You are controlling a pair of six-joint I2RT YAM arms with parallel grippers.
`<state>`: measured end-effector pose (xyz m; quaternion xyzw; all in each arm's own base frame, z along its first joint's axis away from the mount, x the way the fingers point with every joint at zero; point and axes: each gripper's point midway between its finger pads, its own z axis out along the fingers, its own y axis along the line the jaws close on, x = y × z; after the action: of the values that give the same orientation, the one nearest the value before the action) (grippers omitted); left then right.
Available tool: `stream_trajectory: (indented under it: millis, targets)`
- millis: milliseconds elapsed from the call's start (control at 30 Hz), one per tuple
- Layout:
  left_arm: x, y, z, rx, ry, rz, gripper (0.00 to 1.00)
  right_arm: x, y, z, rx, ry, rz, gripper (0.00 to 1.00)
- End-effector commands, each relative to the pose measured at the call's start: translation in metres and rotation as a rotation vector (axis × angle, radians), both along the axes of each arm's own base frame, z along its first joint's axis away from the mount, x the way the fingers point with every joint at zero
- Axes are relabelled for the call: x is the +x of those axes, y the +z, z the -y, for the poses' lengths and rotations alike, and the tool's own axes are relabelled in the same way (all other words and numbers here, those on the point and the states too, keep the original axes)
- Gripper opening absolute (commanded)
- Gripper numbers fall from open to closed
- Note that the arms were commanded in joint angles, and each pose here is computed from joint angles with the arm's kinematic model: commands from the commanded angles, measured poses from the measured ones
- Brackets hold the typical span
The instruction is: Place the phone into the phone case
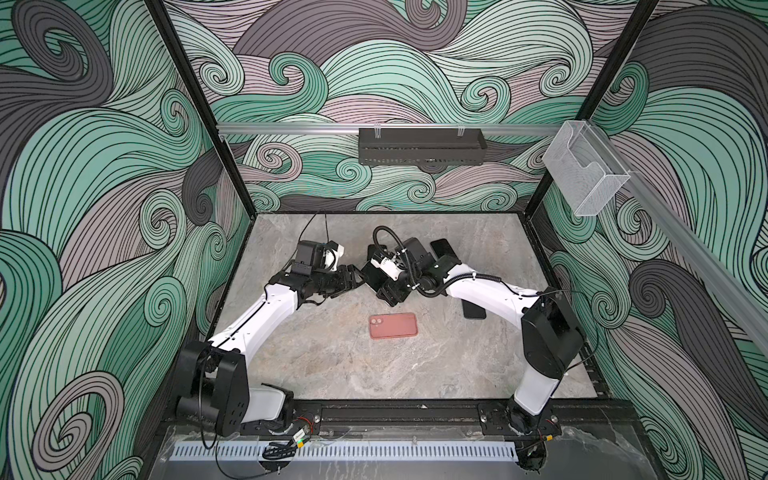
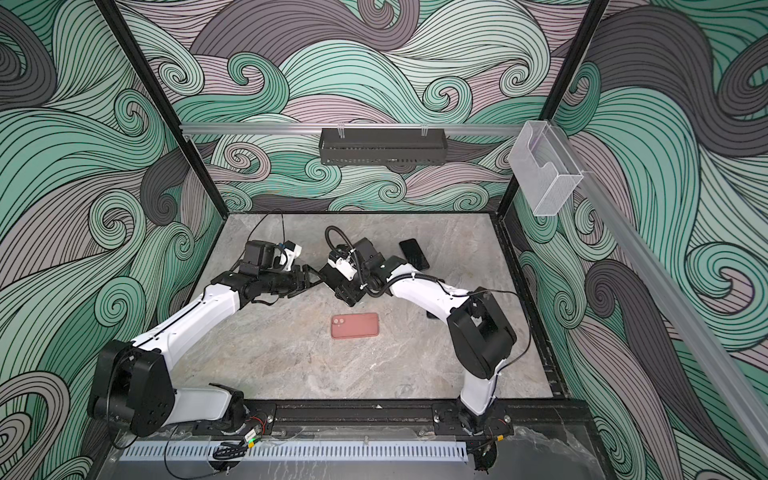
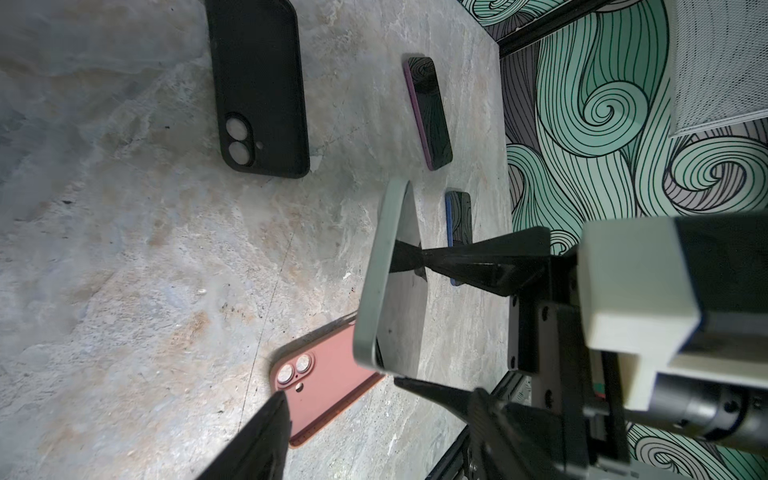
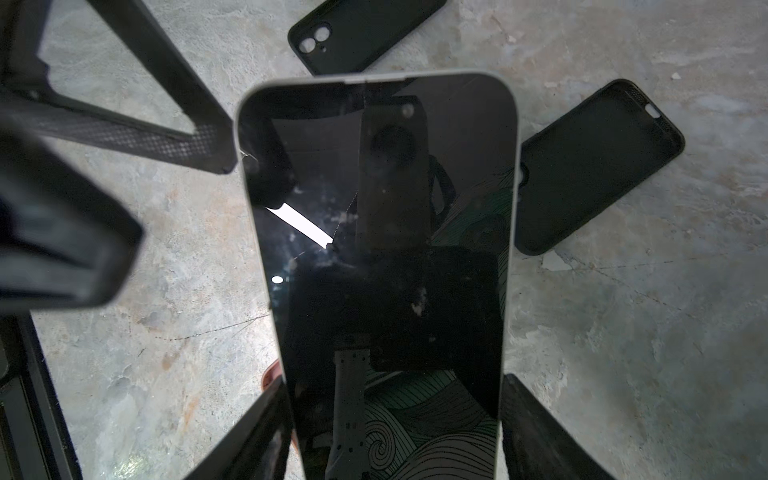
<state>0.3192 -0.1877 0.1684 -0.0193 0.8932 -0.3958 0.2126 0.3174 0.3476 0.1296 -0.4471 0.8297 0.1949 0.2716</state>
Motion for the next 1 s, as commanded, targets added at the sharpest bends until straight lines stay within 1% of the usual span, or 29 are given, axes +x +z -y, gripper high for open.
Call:
stream_trajectory:
  millis: [0, 167, 333, 400, 433, 600, 667, 733, 833, 900, 967]
  targets:
    - [0.006, 0.016, 0.003, -0.044, -0.019, 0.020, 0.65, -0.004, 0.021, -0.013, 0.064, 0.039, 0.032, 0.19]
    - [0.008, 0.015, 0.003, -0.070, -0.030, 0.003, 0.53, -0.013, 0.020, -0.018, 0.076, 0.063, 0.018, 0.18]
    - [0.011, 0.013, 0.001, -0.080, -0.025, -0.010, 0.47, -0.018, 0.017, -0.021, 0.074, 0.077, 0.009, 0.18]
    - [0.013, 0.013, 0.000, -0.085, -0.017, -0.011, 0.43, -0.015, 0.019, -0.025, 0.089, 0.082, 0.029, 0.18]
    - [0.013, 0.013, 0.000, -0.089, -0.016, -0.008, 0.40, -0.015, 0.019, -0.025, 0.088, 0.084, 0.030, 0.18]
    - [0.015, 0.014, 0.001, -0.108, -0.016, -0.011, 0.14, -0.016, 0.019, -0.026, 0.092, 0.088, 0.034, 0.18]
    - [0.016, 0.015, 0.002, -0.116, -0.017, -0.008, 0.07, -0.016, 0.019, -0.026, 0.095, 0.089, 0.036, 0.19]
    - [0.015, 0.015, 0.002, -0.124, -0.017, -0.008, 0.03, -0.017, 0.018, -0.025, 0.096, 0.088, 0.036, 0.20]
    - [0.015, 0.017, 0.003, -0.143, -0.016, 0.001, 0.00, -0.018, 0.019, -0.024, 0.102, 0.081, 0.035, 0.25]
    - [0.015, 0.019, 0.004, -0.154, -0.019, 0.005, 0.00, -0.019, 0.020, -0.023, 0.109, 0.073, 0.028, 0.37]
    - [0.014, 0.021, 0.005, -0.165, -0.022, 0.013, 0.00, -0.023, 0.022, -0.021, 0.118, 0.072, 0.023, 0.48]
